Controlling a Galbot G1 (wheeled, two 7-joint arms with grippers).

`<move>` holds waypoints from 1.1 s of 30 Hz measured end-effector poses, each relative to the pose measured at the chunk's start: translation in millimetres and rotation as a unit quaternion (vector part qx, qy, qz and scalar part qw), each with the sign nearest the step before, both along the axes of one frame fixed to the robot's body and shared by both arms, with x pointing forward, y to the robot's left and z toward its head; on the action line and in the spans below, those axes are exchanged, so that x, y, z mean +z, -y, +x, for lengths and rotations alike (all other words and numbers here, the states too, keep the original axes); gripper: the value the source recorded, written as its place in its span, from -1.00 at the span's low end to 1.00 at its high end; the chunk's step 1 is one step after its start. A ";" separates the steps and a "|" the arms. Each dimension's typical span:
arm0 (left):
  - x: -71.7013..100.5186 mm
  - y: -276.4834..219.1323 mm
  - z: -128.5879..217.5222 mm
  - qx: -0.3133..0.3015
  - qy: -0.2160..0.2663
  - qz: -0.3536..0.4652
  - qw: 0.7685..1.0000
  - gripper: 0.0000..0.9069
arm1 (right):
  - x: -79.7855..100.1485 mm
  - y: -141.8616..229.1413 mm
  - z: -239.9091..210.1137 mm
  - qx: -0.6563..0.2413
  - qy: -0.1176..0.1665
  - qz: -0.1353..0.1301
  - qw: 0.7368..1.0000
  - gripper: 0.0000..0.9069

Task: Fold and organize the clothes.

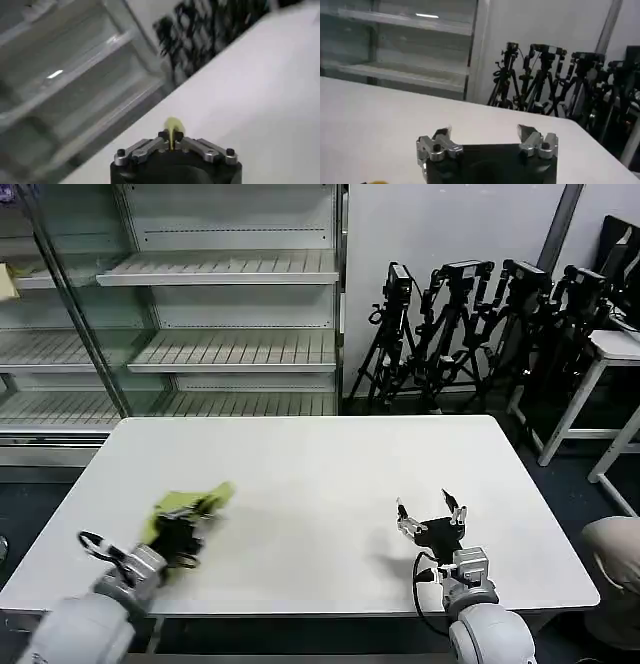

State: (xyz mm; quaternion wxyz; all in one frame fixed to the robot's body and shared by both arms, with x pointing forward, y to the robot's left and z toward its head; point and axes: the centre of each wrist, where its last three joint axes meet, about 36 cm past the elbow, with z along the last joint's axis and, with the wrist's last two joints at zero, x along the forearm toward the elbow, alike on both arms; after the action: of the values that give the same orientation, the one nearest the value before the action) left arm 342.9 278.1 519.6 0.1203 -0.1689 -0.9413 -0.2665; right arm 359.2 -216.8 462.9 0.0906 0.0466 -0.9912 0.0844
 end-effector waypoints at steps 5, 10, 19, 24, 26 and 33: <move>-5.9 43.0 -2.7 -0.024 -0.016 -0.116 0.993 -0.98 | 1.3 3.5 -2.5 -0.003 -0.003 -0.008 1.000 1.00; -14.0 71.4 12.2 -0.022 -0.030 -0.194 0.980 -0.98 | 8.8 9.6 -6.4 -0.006 0.001 -0.018 1.000 1.00; -27.2 112.9 32.6 -0.038 -0.060 -0.260 0.963 0.29 | 24.4 14.6 -6.5 -0.023 0.025 -0.035 0.999 1.00; -31.4 131.6 35.7 -0.053 -0.067 -0.274 0.958 1.00 | 27.9 13.8 -5.8 -0.037 0.028 -0.040 0.998 1.00; -30.3 137.1 35.7 -0.062 -0.064 -0.282 0.955 1.00 | 29.5 13.9 -5.3 -0.042 0.029 -0.042 0.998 1.00; -24.1 140.3 31.5 -0.085 -0.035 -0.296 0.951 1.00 | 33.0 11.5 0.8 -0.052 0.035 -0.049 0.997 1.00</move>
State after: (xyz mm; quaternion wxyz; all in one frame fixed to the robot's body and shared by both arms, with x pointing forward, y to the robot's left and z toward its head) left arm 374.4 137.8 495.5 0.0751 -0.2853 -0.9553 0.0207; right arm 360.0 -228.3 495.8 0.0618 -0.0120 -0.9896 0.1292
